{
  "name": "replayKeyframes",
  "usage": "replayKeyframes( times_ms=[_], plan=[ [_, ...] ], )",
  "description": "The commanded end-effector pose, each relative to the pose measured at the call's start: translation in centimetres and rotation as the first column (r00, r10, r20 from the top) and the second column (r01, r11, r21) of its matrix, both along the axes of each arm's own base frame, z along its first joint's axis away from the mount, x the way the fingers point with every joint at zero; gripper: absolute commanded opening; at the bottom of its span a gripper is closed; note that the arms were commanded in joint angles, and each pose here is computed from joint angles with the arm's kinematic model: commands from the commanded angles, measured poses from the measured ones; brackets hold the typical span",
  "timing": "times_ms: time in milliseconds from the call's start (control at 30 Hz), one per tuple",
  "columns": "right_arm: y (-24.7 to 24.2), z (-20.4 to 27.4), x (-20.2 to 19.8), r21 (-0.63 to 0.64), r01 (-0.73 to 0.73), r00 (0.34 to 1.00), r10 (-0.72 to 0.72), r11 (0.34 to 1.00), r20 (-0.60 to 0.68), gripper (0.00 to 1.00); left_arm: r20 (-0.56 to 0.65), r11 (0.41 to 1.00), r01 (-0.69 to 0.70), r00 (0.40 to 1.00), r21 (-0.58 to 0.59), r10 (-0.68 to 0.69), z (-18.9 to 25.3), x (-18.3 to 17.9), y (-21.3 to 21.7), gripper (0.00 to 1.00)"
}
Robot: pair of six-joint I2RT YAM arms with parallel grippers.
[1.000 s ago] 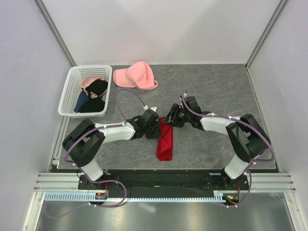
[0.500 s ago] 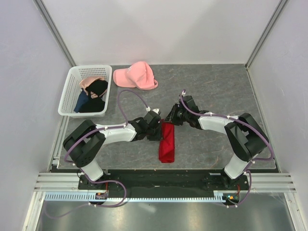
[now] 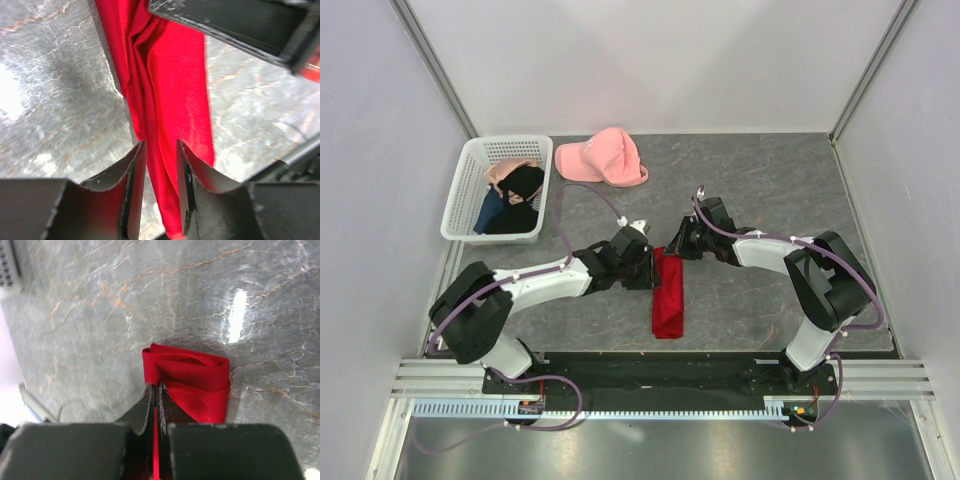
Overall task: Fold the napkin into a case and place the utensils inside
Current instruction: Stuff the top corner of the smaller-rectangle-folded napkin into the folded napkin.
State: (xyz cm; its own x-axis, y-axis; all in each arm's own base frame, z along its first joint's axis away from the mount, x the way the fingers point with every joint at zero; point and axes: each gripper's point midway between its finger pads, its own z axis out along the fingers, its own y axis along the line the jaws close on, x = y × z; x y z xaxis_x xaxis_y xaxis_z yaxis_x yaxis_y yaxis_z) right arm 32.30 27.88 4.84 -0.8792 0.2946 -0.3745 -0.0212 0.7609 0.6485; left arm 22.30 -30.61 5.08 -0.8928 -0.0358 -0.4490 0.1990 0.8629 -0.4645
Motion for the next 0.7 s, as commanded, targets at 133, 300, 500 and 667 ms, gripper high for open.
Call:
replayKeyframes(
  times_ms=[133,300,500,667],
  plan=[
    [-1.1,3.7,-0.4,0.088,-0.178,0.983,0.173,0.980,0.061,0.00,0.130,0.997,-0.063,0.989,-0.033,0.067,5.3,4.0,1.4,0.31],
    [-1.8,3.9,-1.1,0.132,-0.242,0.970,0.238,0.961,0.044,0.00,0.231,0.997,-0.061,0.972,0.052,0.047,5.1,7.3,0.8,0.26],
    [-1.8,3.7,-1.3,0.160,-0.265,0.964,0.265,0.951,0.026,0.00,0.168,0.998,-0.055,0.985,0.044,0.047,3.3,7.4,-0.5,0.21],
    [-1.7,3.7,-1.1,0.167,-0.262,0.965,0.262,0.950,0.022,0.00,0.082,0.997,-0.061,0.995,0.048,0.057,0.7,5.8,-0.1,0.17]
  ],
)
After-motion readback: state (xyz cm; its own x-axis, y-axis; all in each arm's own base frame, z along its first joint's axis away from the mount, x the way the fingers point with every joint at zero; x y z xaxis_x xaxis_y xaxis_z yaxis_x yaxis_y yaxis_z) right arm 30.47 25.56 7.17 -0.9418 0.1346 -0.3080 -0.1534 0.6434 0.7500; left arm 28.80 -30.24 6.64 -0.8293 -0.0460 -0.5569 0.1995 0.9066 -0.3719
